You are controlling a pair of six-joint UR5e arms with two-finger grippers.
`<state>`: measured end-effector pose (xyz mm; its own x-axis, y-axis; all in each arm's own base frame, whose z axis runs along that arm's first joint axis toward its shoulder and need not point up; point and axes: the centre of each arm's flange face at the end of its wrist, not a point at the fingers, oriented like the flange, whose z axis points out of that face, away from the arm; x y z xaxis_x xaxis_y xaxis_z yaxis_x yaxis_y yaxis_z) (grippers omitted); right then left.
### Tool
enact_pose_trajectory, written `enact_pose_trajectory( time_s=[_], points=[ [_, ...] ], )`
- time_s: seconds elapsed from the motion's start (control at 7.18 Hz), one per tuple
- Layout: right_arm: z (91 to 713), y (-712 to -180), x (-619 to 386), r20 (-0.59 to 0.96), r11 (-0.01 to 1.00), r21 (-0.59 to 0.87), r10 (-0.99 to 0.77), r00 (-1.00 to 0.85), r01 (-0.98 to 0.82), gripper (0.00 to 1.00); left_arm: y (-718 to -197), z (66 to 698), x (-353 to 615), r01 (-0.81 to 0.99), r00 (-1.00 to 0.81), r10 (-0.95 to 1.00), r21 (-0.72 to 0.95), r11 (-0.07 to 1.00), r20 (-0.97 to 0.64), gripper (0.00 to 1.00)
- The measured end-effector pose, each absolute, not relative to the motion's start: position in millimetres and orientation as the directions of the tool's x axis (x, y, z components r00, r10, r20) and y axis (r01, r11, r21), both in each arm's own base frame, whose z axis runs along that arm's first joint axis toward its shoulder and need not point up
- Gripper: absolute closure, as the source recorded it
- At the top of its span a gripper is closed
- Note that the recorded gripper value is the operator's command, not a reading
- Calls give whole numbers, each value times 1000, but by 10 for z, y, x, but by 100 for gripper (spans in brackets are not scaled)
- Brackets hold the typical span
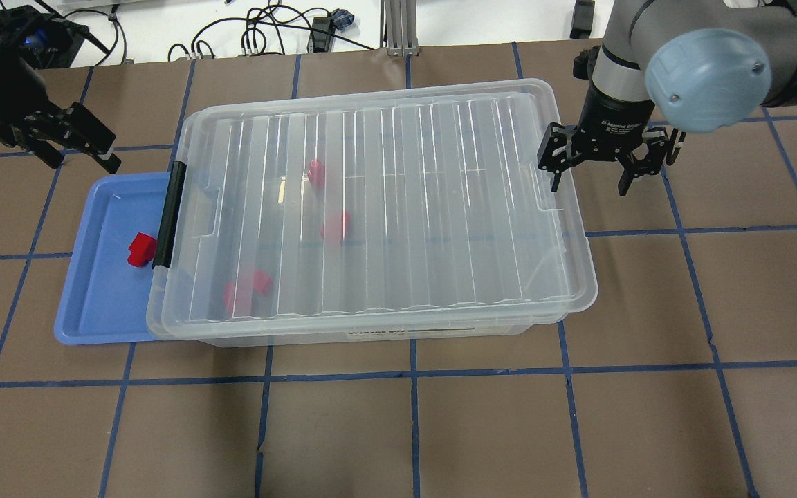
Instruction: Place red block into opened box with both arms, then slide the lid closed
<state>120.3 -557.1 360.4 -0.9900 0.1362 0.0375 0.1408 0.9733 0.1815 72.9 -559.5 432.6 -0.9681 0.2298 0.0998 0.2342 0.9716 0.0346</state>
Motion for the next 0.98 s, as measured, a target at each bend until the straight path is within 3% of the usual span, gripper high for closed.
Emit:
enact_pose_trajectory(
  time_s=[0.56, 0.98],
  points=[
    [3441, -5655, 1117, 67, 970, 195, 137, -988, 148, 0, -5892, 2952, 1536, 357, -923, 350, 21, 934, 164, 0],
    [3401, -5704, 976, 126, 971, 186, 128, -984, 150, 0, -5767, 2460, 1445, 433, -885, 432, -33, 901, 171, 0]
  ],
)
